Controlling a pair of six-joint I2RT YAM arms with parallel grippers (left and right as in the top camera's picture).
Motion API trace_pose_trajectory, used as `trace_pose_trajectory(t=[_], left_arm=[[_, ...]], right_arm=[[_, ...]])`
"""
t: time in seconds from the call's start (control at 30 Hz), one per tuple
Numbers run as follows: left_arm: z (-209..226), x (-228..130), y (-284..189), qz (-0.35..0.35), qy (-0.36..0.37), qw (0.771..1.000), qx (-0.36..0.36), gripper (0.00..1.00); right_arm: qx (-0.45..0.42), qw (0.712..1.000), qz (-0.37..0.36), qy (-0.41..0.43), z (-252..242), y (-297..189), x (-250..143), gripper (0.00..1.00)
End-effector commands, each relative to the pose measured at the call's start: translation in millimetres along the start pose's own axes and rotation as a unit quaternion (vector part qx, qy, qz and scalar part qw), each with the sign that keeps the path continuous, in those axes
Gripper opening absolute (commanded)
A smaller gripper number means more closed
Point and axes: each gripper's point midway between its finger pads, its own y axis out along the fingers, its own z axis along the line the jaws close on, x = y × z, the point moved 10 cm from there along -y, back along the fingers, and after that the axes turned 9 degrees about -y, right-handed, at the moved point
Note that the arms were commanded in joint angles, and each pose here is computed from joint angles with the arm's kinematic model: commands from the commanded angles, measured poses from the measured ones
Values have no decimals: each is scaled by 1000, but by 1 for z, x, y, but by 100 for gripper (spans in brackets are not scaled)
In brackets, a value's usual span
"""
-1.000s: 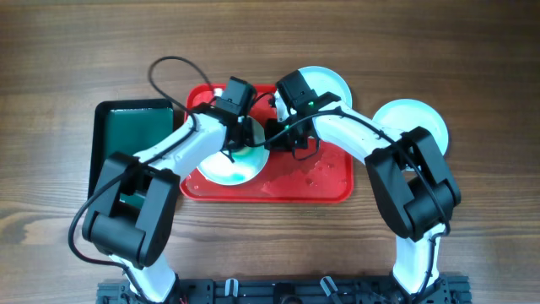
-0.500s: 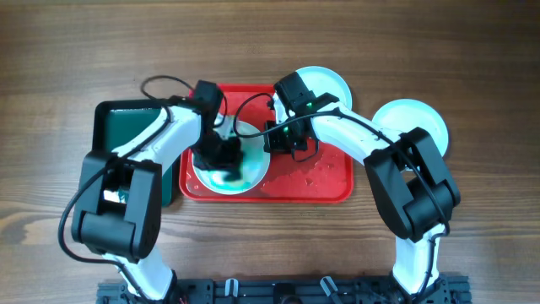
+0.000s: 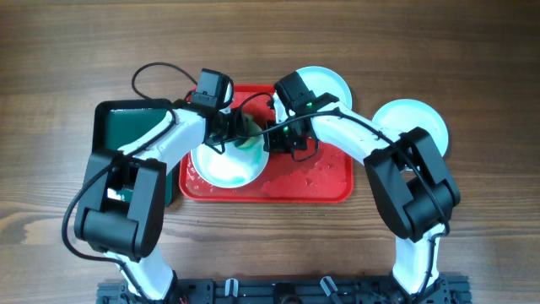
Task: Clean dirty plates on tray and stack at the side
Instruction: 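Scrub the held plate with the sponge in the left gripper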
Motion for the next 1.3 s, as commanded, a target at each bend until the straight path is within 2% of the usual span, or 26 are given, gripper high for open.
trace_pose_trajectory(t=[0.0, 0.07, 0.17, 0.23, 0.3, 0.4, 0.53, 0.63, 0.73, 0.8, 0.87, 0.97, 1.07, 1.13, 1.2, 1.27], left_arm=[[43, 0, -5, -90, -121, 965, 213, 4], [54, -9, -10, -75, -124, 953, 267, 4], [60, -23, -13, -21, -115, 950, 289, 4], [53, -36, -11, 76, -61, 968, 233, 4], [42, -47, -10, 166, -1, 976, 139, 4], [22, -63, -14, 269, 84, 959, -34, 4], [14, -54, -10, 237, 109, 963, -69, 4], [3, -35, -3, 164, 120, 975, -91, 4], [-1, -9, 3, 56, 88, 993, -49, 4], [6, 5, 4, -18, 40, 999, 17, 4], [18, 8, 3, -55, -4, 994, 91, 4], [46, 0, -6, -84, -68, 966, 234, 4], [64, -19, -16, -42, -80, 944, 319, 4], [65, -30, -17, 10, -84, 946, 313, 4], [56, -43, -14, 106, -61, 962, 242, 4], [38, -56, -12, 212, -15, 971, 108, 4]], right_arm=[[-5, 1000, 4, -1, -1, 2, -1, 4], [-5, 1000, 4, 0, -1, 2, 0, 4], [-5, 1000, 4, 0, -1, 2, 0, 4], [-5, 1000, 4, 0, -1, 2, -1, 4], [-5, 1000, 4, 0, -1, 2, -1, 4], [-5, 1000, 4, 1, -1, 2, -1, 4], [-5, 1000, 4, 1, -1, 2, -1, 4], [-5, 1000, 4, 2, -1, 2, -1, 4], [-5, 1000, 4, 2, -1, 2, -1, 4], [-5, 1000, 5, 2, -1, 2, -1, 4], [-5, 1000, 5, 2, -1, 2, -1, 4], [-5, 1000, 5, 1, -1, 2, -1, 4], [-5, 1000, 4, 2, -1, 2, -1, 4], [-5, 1000, 4, 1, -1, 2, -1, 4], [-5, 1000, 4, 1, -1, 2, -1, 4], [-5, 1000, 5, 2, -1, 2, -1, 4]])
